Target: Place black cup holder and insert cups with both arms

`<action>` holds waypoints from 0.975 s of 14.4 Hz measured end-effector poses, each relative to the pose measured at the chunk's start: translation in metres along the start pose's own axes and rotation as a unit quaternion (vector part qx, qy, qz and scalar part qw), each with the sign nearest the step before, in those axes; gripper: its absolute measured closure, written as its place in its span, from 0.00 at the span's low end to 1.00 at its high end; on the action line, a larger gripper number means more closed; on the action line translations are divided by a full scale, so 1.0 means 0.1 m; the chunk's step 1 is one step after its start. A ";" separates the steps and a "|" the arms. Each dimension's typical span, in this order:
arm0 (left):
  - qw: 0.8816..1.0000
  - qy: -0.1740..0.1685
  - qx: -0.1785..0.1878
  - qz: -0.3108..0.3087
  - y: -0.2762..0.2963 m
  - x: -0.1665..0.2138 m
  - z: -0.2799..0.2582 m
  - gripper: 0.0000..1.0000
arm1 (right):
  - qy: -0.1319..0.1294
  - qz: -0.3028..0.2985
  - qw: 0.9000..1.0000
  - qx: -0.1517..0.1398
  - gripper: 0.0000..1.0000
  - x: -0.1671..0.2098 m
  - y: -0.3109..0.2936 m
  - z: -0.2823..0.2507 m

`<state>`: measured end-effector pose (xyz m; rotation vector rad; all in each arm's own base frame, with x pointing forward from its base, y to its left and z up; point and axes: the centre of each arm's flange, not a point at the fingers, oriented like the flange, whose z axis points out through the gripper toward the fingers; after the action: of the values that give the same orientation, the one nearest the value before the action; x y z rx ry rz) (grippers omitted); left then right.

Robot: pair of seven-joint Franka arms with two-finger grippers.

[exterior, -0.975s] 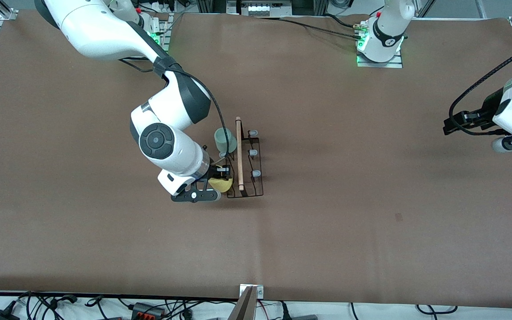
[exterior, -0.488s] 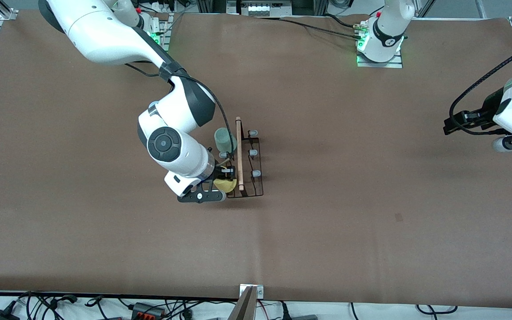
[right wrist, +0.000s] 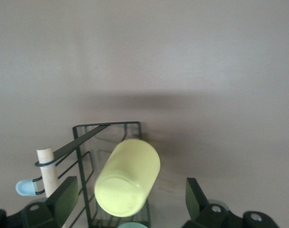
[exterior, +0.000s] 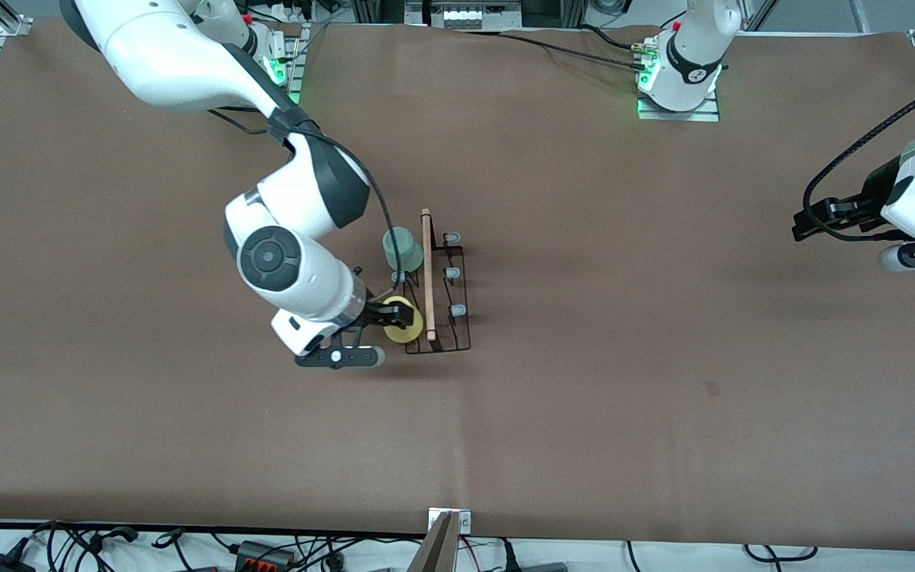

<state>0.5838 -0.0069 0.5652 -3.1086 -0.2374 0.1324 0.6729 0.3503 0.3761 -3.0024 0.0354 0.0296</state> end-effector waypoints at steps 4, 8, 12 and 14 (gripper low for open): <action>1.000 0.000 0.000 0.000 0.00 0.00 0.00 0.00 | 0.003 0.009 1.000 -0.028 0.00 0.18 0.89 -0.92; 1.000 0.000 0.000 0.000 0.00 0.00 0.00 0.00 | 0.007 0.008 0.999 -0.041 0.00 0.30 1.81 -1.48; 1.000 -0.001 0.000 0.000 0.00 0.00 0.00 0.00 | 0.011 0.039 0.997 -0.061 0.00 0.25 2.52 -1.93; 1.000 -0.001 0.000 0.000 0.00 0.00 0.00 0.00 | 0.013 0.040 0.997 -0.067 0.00 0.20 2.74 -2.09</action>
<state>0.5835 -0.0072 0.5647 -3.1087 -0.2368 0.1342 0.6897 0.0500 0.5451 -3.1345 0.1616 0.0026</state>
